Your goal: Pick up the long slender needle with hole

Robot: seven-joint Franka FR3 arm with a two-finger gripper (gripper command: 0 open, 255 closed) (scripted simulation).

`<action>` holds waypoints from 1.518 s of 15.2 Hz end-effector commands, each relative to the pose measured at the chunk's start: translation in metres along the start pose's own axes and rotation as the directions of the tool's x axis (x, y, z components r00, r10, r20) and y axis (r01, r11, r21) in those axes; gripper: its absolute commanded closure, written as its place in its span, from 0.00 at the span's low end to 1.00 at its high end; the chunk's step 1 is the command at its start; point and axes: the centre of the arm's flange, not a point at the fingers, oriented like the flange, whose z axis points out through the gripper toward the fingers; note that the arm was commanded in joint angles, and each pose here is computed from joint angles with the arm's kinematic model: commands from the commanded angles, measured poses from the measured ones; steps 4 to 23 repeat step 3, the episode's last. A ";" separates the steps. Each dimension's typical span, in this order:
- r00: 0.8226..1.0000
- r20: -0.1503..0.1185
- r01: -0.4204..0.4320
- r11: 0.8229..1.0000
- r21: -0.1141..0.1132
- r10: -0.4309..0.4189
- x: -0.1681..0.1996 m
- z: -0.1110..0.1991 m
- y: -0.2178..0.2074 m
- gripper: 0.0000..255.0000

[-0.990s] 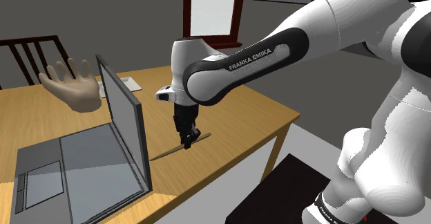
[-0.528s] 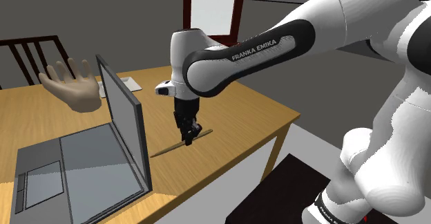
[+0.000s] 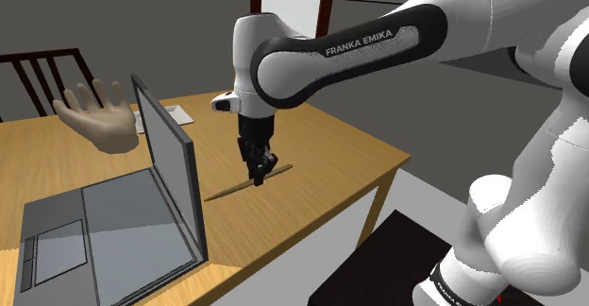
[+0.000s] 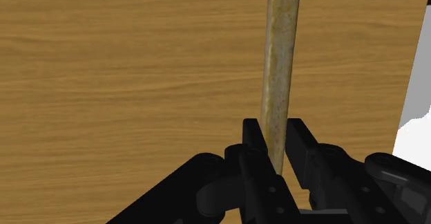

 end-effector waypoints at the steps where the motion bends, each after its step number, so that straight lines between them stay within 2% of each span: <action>1: 1.000 0.000 0.000 1.000 0.000 0.000 0.001 -0.011 -0.001 1.00; 23: 1.000 0.000 0.000 1.000 0.000 0.000 0.001 -0.012 -0.001 1.00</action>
